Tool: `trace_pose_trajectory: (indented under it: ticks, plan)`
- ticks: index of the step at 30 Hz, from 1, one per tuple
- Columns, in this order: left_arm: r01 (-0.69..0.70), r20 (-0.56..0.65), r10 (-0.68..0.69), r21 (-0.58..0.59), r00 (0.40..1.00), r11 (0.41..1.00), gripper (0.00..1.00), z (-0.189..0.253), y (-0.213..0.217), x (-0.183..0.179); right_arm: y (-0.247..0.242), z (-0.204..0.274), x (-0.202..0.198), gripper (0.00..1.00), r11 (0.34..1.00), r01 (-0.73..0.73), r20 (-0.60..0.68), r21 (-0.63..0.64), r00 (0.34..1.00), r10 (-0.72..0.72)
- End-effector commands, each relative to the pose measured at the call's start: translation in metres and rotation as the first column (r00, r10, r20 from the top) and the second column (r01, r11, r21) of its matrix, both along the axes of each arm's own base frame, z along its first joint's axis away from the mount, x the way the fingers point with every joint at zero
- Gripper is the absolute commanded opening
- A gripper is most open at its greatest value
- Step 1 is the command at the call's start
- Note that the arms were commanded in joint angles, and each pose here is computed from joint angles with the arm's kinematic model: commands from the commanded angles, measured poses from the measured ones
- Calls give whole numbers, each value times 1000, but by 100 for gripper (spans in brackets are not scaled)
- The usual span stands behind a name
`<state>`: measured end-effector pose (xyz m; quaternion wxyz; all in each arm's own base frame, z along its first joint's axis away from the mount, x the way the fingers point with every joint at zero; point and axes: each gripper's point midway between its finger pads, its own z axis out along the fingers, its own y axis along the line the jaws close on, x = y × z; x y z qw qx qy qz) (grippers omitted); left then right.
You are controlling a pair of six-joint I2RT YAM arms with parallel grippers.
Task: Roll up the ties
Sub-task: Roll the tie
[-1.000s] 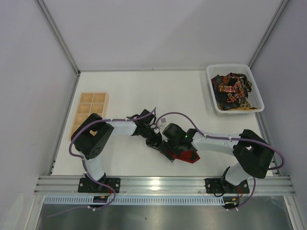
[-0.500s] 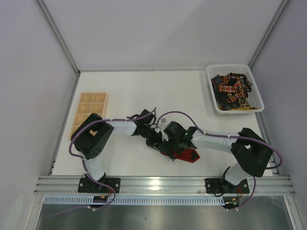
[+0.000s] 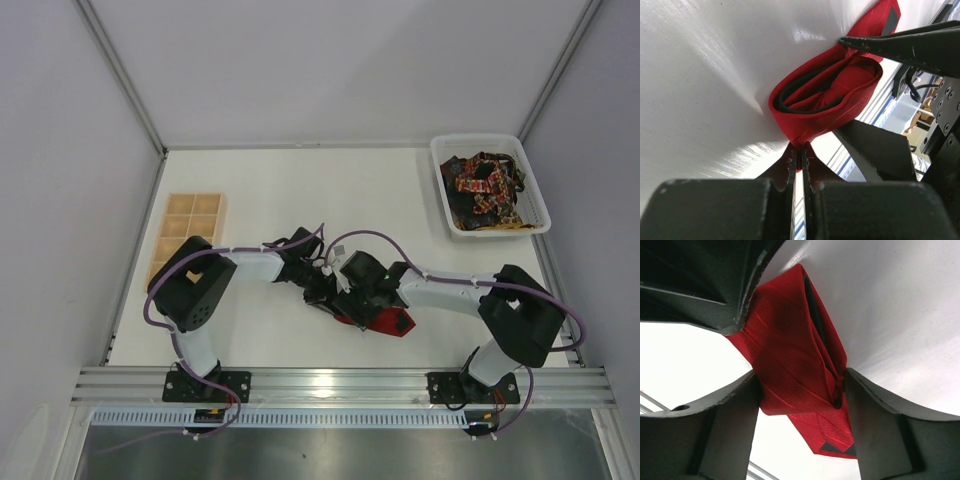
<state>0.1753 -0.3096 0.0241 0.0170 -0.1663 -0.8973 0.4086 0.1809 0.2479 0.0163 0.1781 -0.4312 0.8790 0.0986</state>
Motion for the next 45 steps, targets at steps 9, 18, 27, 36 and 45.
trace_pose_trajectory:
  ticks: [9,18,27,36,45]
  plan:
    - [19,14,-19,-27,1000,999,0,5,-2,2,0,27,14,91,999,6,84,32,996,-9]
    - [25,16,-25,-34,1000,999,1,7,-3,2,-1,12,17,98,1000,-1,57,13,998,0]
    - [24,18,-24,-40,1000,999,1,8,-4,3,0,3,8,96,999,-27,-38,33,999,29]
    - [22,21,-21,-35,1000,999,1,10,-4,4,1,4,6,83,999,-11,-63,50,998,14]
    - [11,21,-11,-30,1000,999,1,10,-5,5,1,12,10,72,998,27,-24,51,999,-26]
